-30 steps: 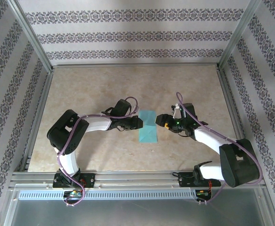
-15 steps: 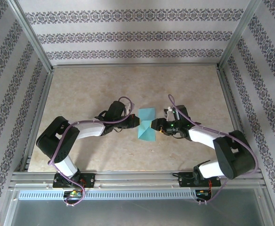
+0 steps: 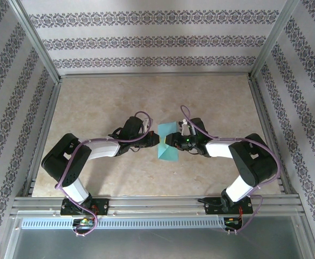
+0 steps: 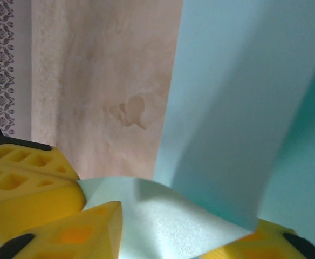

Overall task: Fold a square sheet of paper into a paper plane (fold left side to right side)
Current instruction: Turn over the paper at the center of the table.

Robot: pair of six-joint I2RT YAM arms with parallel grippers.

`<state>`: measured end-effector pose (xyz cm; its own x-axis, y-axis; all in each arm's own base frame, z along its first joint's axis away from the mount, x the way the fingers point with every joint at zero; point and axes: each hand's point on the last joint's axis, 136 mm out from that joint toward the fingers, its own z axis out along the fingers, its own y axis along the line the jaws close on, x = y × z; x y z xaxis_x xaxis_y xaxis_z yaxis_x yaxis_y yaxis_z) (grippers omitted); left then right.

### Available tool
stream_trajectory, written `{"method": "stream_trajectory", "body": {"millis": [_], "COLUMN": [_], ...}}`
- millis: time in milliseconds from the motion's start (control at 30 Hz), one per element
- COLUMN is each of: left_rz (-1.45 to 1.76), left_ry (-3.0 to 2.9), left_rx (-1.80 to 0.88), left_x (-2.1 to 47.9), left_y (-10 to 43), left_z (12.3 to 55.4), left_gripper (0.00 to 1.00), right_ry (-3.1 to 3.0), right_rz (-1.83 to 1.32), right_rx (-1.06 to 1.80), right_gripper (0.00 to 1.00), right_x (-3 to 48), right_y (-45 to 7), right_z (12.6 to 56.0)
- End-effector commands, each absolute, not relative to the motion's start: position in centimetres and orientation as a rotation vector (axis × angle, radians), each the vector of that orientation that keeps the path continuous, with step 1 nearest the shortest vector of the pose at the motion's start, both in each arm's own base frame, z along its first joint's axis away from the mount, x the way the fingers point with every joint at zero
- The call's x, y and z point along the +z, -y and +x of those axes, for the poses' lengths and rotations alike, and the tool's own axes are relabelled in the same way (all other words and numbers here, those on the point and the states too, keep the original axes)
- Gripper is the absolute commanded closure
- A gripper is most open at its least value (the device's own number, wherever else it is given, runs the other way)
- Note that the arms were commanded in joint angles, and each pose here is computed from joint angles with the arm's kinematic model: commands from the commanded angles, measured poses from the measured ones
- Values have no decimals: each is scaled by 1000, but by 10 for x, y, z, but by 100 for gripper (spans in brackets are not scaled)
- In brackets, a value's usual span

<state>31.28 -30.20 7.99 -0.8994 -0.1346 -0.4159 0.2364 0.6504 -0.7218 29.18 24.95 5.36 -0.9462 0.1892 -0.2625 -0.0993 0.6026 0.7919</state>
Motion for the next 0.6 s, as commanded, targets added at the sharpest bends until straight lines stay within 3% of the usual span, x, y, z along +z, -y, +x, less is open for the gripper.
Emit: {"method": "stream_trajectory", "body": {"millis": [0,133,233,567], "left_rz": [48,26,19,-47], "left_ry": [-2402,-2391,-2376,-2135], "left_rx": [-1125,-1090,-1047,-1090], "left_x": [84,86,95,189], "left_y": [297,291,283,240], "left_z": [319,321,322,318], "left_gripper": [93,84,70,13], "right_ry": [-2464,-2452,-2417,-2092], "right_rz": [44,56,50,-23], "right_rx": [1244,1216,1189,1218], "right_gripper": [70,90,99,100], "right_x": [58,59,70,180], "right_y": [-254,-251,-247,-224], "right_z": [303,305,309,336]}}
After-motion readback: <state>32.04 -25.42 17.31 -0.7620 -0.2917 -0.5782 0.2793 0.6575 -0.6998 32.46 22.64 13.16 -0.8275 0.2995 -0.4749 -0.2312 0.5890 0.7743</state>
